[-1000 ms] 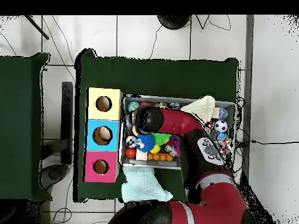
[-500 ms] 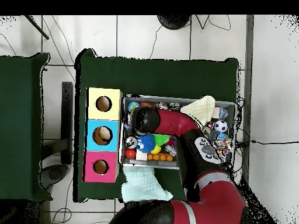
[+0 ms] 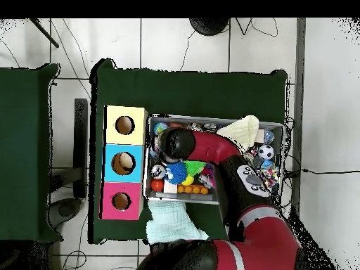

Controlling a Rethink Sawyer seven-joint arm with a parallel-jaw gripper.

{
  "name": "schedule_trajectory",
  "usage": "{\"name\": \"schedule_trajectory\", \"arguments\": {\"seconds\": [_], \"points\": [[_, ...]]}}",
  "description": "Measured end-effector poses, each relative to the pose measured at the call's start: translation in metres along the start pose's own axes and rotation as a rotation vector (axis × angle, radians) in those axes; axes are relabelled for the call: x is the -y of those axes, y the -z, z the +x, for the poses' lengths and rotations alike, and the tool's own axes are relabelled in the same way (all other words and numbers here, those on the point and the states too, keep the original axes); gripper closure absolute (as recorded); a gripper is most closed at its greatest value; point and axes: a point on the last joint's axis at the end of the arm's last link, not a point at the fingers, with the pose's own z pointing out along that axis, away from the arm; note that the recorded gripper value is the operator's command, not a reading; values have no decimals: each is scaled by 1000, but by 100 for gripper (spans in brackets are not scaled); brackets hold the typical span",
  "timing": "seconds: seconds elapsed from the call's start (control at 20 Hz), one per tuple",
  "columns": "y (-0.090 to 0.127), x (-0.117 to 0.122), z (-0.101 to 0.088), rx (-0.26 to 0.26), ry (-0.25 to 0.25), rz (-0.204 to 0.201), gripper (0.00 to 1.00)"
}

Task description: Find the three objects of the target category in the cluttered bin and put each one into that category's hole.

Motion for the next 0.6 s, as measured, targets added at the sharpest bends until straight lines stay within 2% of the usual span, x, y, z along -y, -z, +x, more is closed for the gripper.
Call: {"name": "schedule_trajectory", "arguments": {"seconds": [0.4, 0.45, 0.6], "points": [[-1, 0, -2, 2, 0, -5, 0], [-2, -3, -2, 2, 3, -11, 100], [-3, -4, -2, 1, 4, -12, 100]]}}
